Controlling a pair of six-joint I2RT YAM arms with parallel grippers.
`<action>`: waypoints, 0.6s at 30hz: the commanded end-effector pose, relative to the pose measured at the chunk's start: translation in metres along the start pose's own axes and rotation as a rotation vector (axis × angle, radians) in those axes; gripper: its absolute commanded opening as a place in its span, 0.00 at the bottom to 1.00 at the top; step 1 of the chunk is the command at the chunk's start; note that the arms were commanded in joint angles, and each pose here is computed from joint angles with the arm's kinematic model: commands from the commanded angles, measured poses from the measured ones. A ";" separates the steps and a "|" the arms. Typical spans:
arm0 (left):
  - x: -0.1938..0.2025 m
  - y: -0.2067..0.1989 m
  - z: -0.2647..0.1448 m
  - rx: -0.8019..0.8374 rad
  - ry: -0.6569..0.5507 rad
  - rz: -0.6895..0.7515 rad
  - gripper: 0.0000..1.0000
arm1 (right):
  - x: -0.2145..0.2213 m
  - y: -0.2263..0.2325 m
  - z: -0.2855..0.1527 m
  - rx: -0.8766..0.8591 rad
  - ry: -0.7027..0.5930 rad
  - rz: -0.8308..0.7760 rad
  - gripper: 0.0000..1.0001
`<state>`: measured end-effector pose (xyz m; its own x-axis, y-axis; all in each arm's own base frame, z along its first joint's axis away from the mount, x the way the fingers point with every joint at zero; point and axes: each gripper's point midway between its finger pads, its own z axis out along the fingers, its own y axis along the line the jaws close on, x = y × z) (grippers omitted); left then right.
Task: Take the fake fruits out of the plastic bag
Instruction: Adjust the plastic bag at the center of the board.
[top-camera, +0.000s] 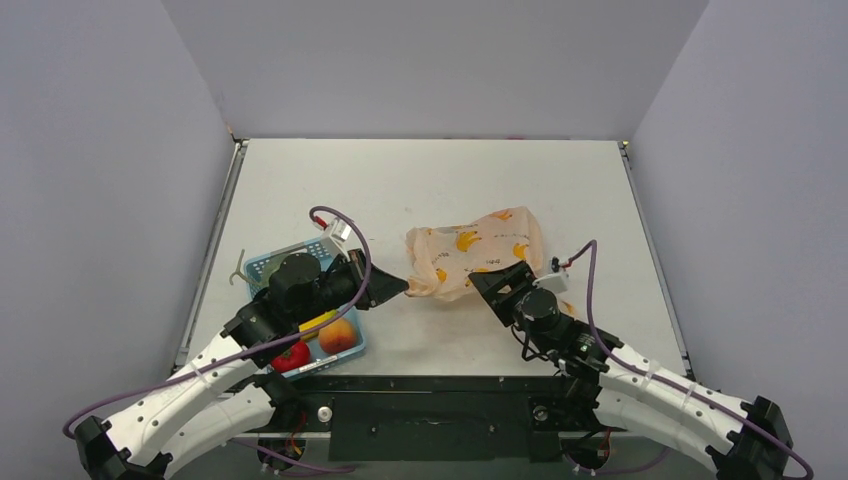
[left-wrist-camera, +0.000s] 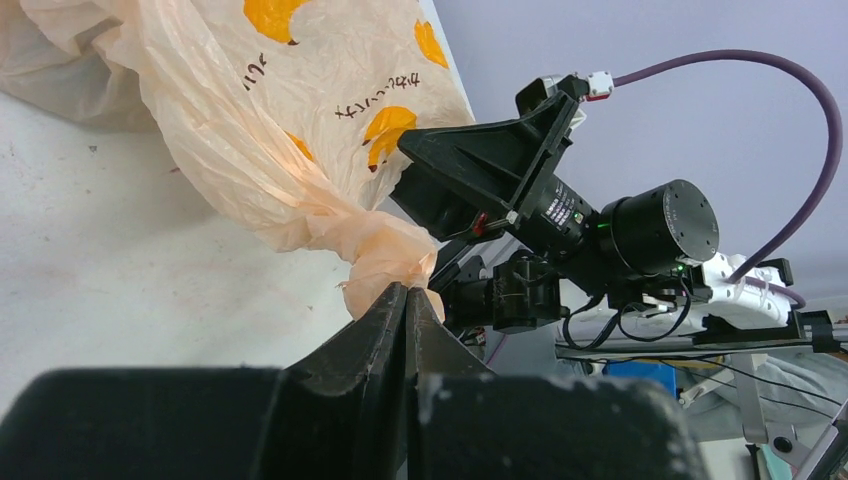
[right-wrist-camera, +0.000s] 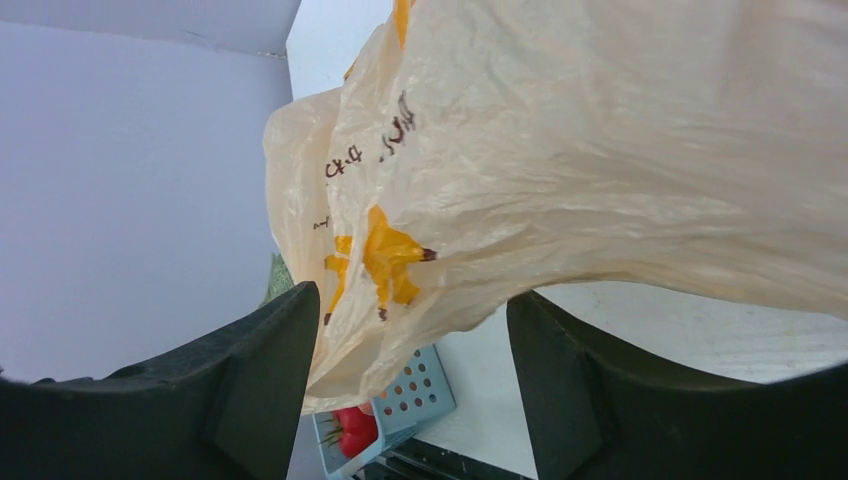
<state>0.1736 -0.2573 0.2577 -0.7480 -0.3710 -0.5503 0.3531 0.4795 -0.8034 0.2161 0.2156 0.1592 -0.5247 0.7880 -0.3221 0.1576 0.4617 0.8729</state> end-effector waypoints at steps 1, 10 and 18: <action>-0.016 -0.027 -0.004 0.057 -0.023 0.061 0.00 | -0.029 -0.016 -0.013 0.060 -0.132 -0.033 0.66; -0.022 -0.027 -0.002 0.040 -0.033 0.101 0.00 | -0.066 -0.057 -0.037 0.064 -0.320 0.023 0.48; -0.008 -0.015 0.001 0.023 0.017 0.103 0.00 | -0.085 -0.054 -0.029 0.150 -0.382 -0.111 0.49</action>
<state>0.1784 -0.2606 0.2666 -0.7294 -0.3261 -0.6014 0.3999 0.5100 -0.7615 0.2128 0.1215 0.1338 -0.2555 0.8465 -0.4670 0.2469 0.5242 0.8151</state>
